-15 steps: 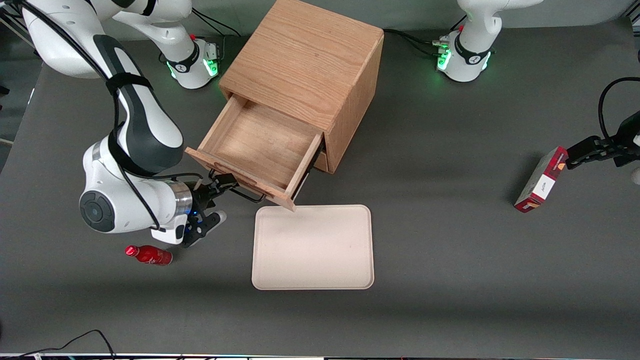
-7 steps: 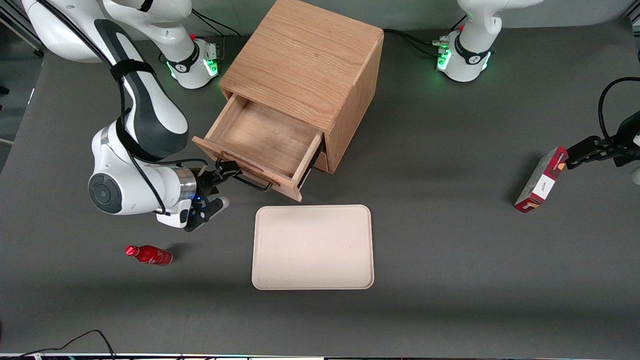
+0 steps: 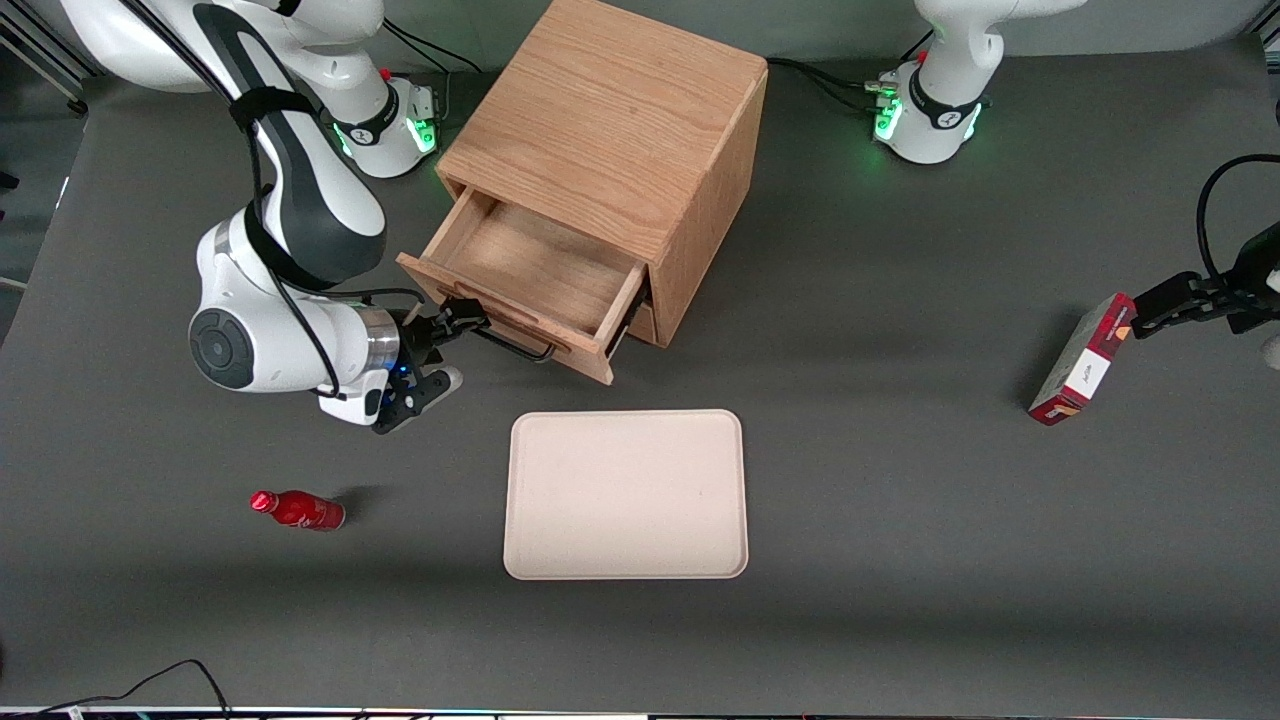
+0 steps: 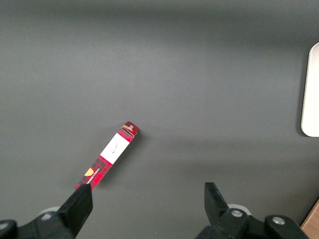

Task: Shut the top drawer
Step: 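Push the drawer front with the right gripper into the cabinet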

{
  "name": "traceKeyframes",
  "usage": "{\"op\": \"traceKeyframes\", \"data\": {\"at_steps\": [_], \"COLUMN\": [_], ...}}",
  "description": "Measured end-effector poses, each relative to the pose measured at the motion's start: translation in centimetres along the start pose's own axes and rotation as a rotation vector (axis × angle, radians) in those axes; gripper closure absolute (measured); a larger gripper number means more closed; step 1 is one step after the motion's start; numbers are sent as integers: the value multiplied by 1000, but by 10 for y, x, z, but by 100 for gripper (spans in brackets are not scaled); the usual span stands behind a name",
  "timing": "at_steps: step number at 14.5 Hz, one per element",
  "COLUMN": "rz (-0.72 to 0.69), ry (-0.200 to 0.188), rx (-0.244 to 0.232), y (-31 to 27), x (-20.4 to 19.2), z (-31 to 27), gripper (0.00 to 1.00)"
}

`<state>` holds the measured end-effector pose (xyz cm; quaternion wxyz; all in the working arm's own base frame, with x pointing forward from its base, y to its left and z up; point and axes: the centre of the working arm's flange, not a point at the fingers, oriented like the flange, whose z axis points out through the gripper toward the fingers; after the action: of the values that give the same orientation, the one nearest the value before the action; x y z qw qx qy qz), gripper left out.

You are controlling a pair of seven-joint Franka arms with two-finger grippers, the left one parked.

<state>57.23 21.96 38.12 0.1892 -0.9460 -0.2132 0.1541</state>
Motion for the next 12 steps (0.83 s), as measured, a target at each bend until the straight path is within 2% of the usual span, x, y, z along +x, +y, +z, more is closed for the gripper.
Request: {"op": "traceKeyframes", "data": {"at_steps": [3,8,12], "rz": [12,33,40], "ry": [7,10,26], "rx": [18,10,27], "y": [-8,-29,-46], "x": [-8,-16,-23], "z": [6,14,28], "gripper": [0,0,0]}}
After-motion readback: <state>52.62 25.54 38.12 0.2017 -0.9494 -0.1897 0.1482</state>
